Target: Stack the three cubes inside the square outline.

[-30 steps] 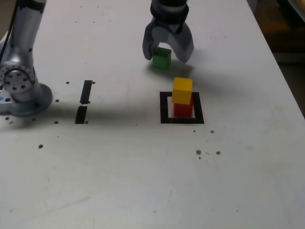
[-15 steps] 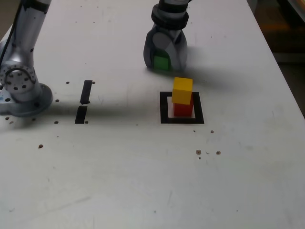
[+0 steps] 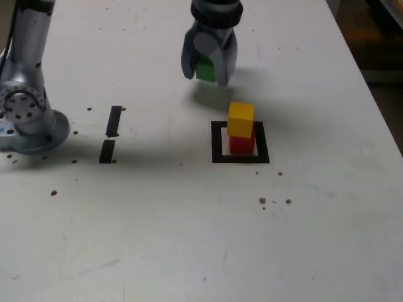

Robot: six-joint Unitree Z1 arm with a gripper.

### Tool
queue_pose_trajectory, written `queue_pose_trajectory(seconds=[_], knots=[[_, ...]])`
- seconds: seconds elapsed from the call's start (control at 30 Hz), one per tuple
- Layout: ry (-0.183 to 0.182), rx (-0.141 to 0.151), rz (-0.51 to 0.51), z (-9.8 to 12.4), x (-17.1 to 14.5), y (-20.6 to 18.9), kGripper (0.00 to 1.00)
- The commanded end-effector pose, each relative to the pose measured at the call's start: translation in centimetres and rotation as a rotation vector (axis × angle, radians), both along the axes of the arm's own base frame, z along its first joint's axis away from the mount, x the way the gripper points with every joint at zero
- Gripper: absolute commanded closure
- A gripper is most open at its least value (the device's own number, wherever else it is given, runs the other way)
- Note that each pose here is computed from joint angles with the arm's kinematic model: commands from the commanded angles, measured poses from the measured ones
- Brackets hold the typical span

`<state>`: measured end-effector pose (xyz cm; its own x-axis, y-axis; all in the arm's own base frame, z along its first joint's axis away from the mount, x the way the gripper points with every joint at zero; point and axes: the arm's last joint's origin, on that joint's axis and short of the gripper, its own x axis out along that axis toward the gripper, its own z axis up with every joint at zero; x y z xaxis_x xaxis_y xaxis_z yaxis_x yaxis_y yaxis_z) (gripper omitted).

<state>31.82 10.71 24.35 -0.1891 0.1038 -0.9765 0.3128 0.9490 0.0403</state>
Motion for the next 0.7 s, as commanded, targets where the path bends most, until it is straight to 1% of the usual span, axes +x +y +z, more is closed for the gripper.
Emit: queue_pose_trajectory(seconds=[0.0,0.2,0.33,0.47,0.67], knots=[[-0.013,0.017,0.004,1.5,-0.6,-1.0,0.89],[-0.025,0.038,0.007,5.3,-1.8,-4.5,0.89],[-0.042,0.044,0.011,7.4,-2.2,-6.9,0.89],[-0.063,0.039,0.015,8.6,-2.0,-9.4,0.89],[-0.082,0.03,0.03,9.0,-1.2,-12.1,0.89]])
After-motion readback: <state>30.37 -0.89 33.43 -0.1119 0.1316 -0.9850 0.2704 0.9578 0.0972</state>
